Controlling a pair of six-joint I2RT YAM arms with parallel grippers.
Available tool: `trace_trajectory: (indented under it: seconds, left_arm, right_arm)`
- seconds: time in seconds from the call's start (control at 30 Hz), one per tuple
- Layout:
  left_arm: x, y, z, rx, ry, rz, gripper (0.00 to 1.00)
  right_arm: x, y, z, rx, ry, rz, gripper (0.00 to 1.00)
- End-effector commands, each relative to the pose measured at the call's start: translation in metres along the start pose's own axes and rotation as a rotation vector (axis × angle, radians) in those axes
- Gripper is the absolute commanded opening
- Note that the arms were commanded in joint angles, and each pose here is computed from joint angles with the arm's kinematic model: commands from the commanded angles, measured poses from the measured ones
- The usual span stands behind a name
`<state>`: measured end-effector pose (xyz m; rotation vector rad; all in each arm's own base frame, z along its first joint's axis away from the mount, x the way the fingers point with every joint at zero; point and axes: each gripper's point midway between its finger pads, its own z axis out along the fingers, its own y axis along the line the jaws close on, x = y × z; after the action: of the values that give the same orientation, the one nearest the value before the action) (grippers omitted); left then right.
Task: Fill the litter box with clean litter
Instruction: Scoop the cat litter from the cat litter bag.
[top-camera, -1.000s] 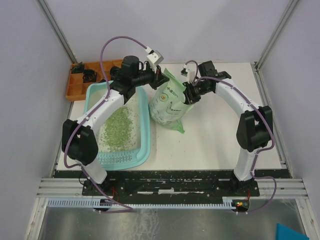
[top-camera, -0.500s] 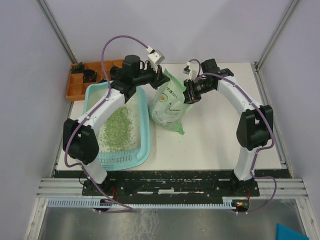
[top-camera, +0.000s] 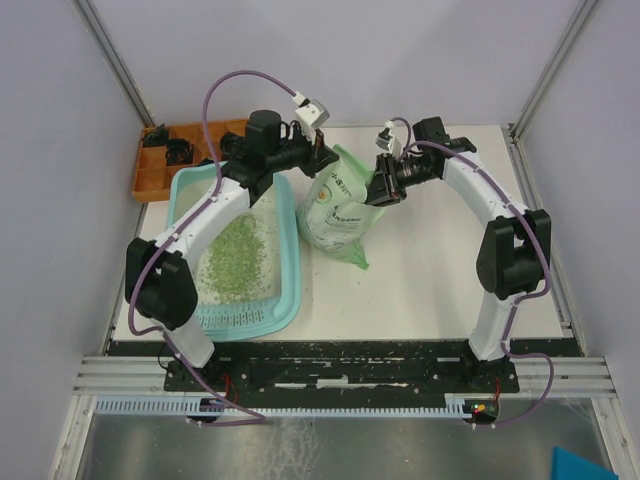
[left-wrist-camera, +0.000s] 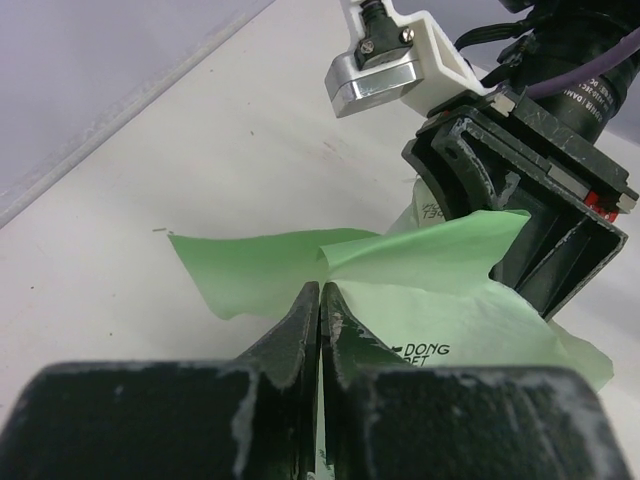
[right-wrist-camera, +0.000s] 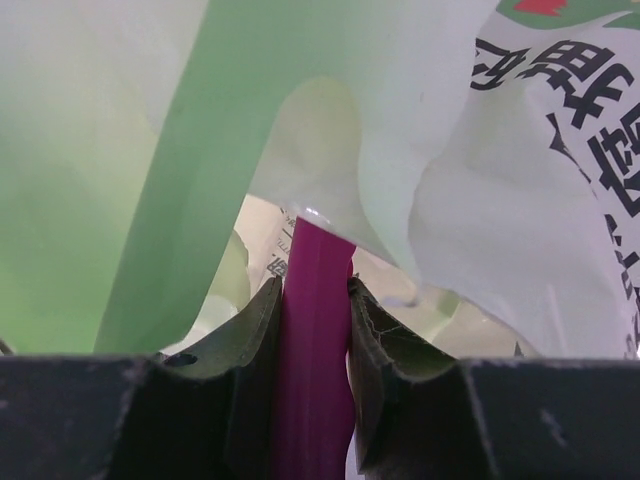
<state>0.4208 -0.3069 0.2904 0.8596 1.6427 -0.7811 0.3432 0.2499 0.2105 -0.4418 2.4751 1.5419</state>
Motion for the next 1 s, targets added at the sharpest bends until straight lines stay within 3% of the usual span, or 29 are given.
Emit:
trace_trajectory:
  seconds: [0.0, 0.23, 0.37, 0.5, 0.97]
  left_arm:
    - [-0.085, -0.013, -0.024, -0.022, -0.201, 0.148, 0.06]
    - [-0.090, -0.007, -0.040, -0.104, -0.214, 0.156, 0.15]
    - [-0.092, -0.001, -0.049, -0.162, -0.218, 0.159, 0.30]
    - [-0.093, 0.004, -0.057, -0.210, -0.224, 0.162, 0.38]
    - [-0.100, 0.003, -0.079, -0.274, -0.244, 0.182, 0.41]
  right_arm:
    - [-0.003, 0.070, -0.026, -0.221, -0.026, -0.103, 0.02]
    - [-0.006, 0.074, -0.039, -0.226, -0.056, -0.098, 0.02]
    - [-0.008, 0.074, -0.045, -0.219, -0.073, -0.098, 0.02]
    - [-0.009, 0.072, -0.051, -0.209, -0.088, -0.090, 0.02]
    - [0.005, 0.052, -0.066, -0.148, -0.088, -0.069, 0.02]
